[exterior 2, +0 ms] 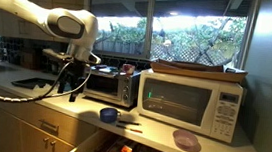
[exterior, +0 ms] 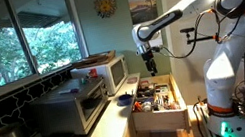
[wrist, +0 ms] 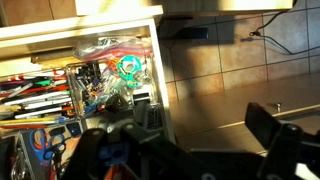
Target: Pick up the pen at the edge of the kitchen counter and put it on the gray oven
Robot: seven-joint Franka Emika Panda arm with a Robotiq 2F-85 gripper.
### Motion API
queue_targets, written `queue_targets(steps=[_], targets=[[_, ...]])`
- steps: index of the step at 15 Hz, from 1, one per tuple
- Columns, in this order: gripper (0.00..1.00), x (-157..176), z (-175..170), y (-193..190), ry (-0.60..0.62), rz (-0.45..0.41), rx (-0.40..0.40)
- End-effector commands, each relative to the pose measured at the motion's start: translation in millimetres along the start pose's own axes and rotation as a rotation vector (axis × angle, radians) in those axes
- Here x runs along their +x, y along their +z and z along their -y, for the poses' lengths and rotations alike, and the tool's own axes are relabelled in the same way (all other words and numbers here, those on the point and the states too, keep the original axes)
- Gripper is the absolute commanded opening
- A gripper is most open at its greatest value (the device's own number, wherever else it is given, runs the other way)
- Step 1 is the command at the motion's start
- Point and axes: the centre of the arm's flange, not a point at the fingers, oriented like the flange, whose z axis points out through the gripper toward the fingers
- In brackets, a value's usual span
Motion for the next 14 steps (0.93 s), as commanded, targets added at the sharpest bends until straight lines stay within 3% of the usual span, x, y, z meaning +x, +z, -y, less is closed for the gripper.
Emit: queue_targets(steps=[1, 2, 9, 11, 13, 14], targets=[[1.0, 0.0, 0.0, 0.0, 0.0, 0.0, 0.0], [1.0, 9.0, -5.8, 3.1, 0.08, -0.075, -0.02], [1.0, 58.2, -69.7, -2.5, 0.32, -0.455, -0.02], [1.0, 68.0, -92.9, -1.6, 0.413, -0.527, 0.007], [1.0, 69.5, -111.6, 2.5, 0.517, -0.544, 0.059], [1.0, 60.7, -97.7, -4.1, 0.435, -0.527, 0.014]])
